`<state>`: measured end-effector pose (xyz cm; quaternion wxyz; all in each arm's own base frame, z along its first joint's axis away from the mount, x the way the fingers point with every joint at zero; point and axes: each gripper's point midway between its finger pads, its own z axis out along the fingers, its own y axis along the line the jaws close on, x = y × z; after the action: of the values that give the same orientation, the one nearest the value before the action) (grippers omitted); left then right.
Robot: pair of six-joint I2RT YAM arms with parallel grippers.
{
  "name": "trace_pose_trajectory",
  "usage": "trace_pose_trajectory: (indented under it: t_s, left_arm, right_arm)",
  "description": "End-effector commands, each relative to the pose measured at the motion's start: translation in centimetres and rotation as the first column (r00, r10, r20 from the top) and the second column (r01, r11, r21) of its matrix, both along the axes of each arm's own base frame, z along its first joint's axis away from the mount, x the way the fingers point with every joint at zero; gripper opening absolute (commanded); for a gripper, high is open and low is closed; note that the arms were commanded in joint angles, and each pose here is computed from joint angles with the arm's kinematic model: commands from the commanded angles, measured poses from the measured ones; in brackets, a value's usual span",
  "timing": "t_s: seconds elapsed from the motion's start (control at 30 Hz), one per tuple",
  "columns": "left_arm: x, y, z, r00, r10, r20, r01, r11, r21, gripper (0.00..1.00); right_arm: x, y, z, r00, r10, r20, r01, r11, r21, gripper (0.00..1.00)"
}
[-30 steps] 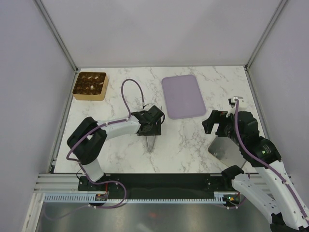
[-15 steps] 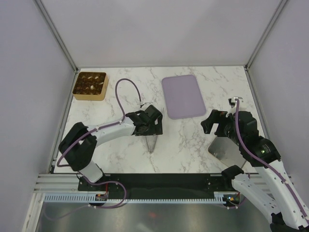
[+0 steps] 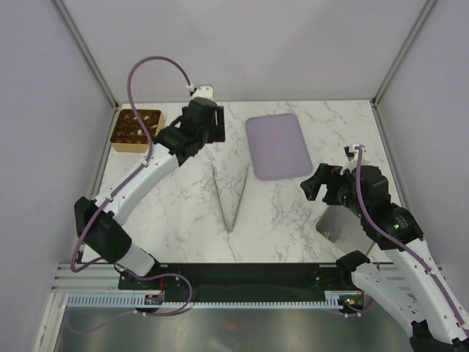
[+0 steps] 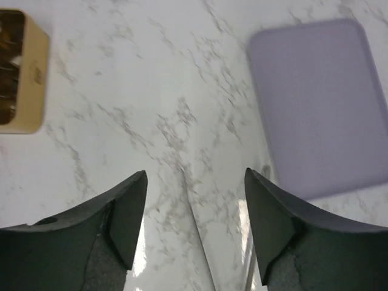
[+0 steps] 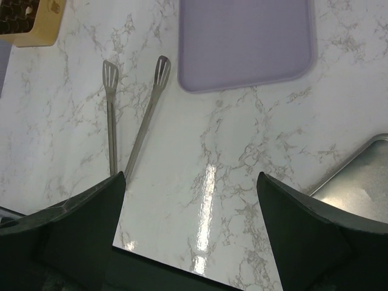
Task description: Pack the chocolate
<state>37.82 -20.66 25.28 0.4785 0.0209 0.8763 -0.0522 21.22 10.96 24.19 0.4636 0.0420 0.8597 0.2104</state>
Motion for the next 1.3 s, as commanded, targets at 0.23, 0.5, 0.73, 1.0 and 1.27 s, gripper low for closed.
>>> trace_pose_trajectory:
  t_s: [0.23, 0.5, 0.73, 1.0, 1.27]
  left_arm:
    - [12.9, 14.9, -2.6, 0.973, 0.230, -0.029, -0.217, 0.949, 0.229, 0.52]
    - [14.9, 20.6, -6.1, 0.946, 0.312, -0.085, -0.288, 0.932, 0.222, 0.51]
    - [15.1, 21.5, -7.4, 0.940, 0.325, -0.105, -0.297, 0.930, 0.218, 0.51]
    - [15.3, 23.6, -10.1, 0.918, 0.361, -0.162, -0.330, 0.925, 0.188, 0.50]
    - [14.7, 24.7, -13.2, 0.896, 0.383, -0.227, -0.342, 0.919, 0.197, 0.49]
  right_arm:
    - [2.6, 3.2, 1.3, 0.995, 0.070, 0.068, -0.077, 0.992, 0.100, 0.98]
    - [5.4, 2.4, -2.4, 0.999, -0.028, 0.017, 0.028, 0.999, 0.044, 0.97]
    - [9.7, -3.4, -9.3, 0.900, -0.405, -0.160, 0.376, 0.909, -0.181, 0.84]
    - [9.8, -9.4, -14.6, 0.762, -0.578, -0.291, 0.514, 0.814, -0.271, 0.63]
    - [7.3, -10.9, -17.3, 0.686, -0.639, -0.347, 0.562, 0.769, -0.305, 0.59]
